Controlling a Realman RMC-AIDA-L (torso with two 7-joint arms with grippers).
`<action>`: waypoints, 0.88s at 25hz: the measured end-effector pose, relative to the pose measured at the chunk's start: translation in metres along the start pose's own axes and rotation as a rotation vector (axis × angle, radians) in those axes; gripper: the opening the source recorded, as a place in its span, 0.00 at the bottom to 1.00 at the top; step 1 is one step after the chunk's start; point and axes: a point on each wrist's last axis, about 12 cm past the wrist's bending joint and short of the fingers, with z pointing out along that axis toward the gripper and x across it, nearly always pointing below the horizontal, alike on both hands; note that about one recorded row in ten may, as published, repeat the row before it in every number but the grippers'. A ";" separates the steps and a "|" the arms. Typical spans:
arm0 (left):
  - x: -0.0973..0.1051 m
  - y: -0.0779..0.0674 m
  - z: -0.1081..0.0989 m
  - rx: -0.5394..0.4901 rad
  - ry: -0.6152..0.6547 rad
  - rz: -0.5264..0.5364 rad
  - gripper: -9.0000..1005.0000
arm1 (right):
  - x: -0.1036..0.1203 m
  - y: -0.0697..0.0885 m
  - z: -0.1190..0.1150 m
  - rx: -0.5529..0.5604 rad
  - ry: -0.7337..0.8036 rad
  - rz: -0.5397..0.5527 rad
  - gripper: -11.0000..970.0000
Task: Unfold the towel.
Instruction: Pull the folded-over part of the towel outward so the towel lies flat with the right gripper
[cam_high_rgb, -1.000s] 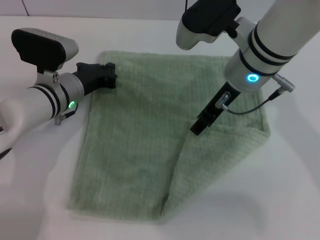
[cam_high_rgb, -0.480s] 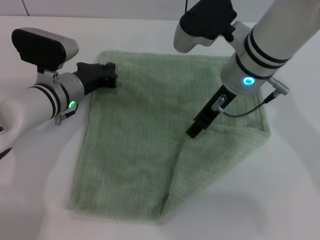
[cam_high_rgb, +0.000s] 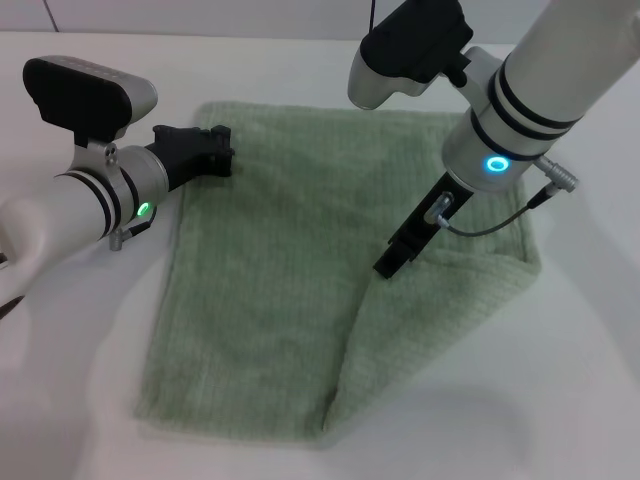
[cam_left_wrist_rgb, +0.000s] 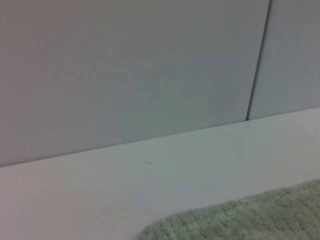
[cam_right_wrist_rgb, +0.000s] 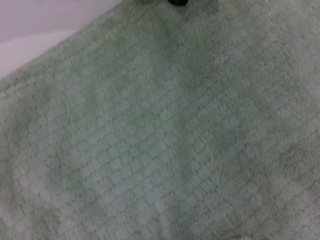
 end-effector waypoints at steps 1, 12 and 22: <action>0.000 0.000 0.000 0.000 0.000 0.000 0.01 | 0.000 0.000 0.000 0.000 0.000 0.000 0.63; 0.001 0.000 -0.001 -0.002 0.002 -0.002 0.01 | 0.001 -0.001 0.003 -0.001 0.008 0.009 0.56; 0.001 0.000 -0.001 -0.001 0.002 -0.002 0.01 | -0.002 0.000 0.001 0.001 0.004 -0.007 0.29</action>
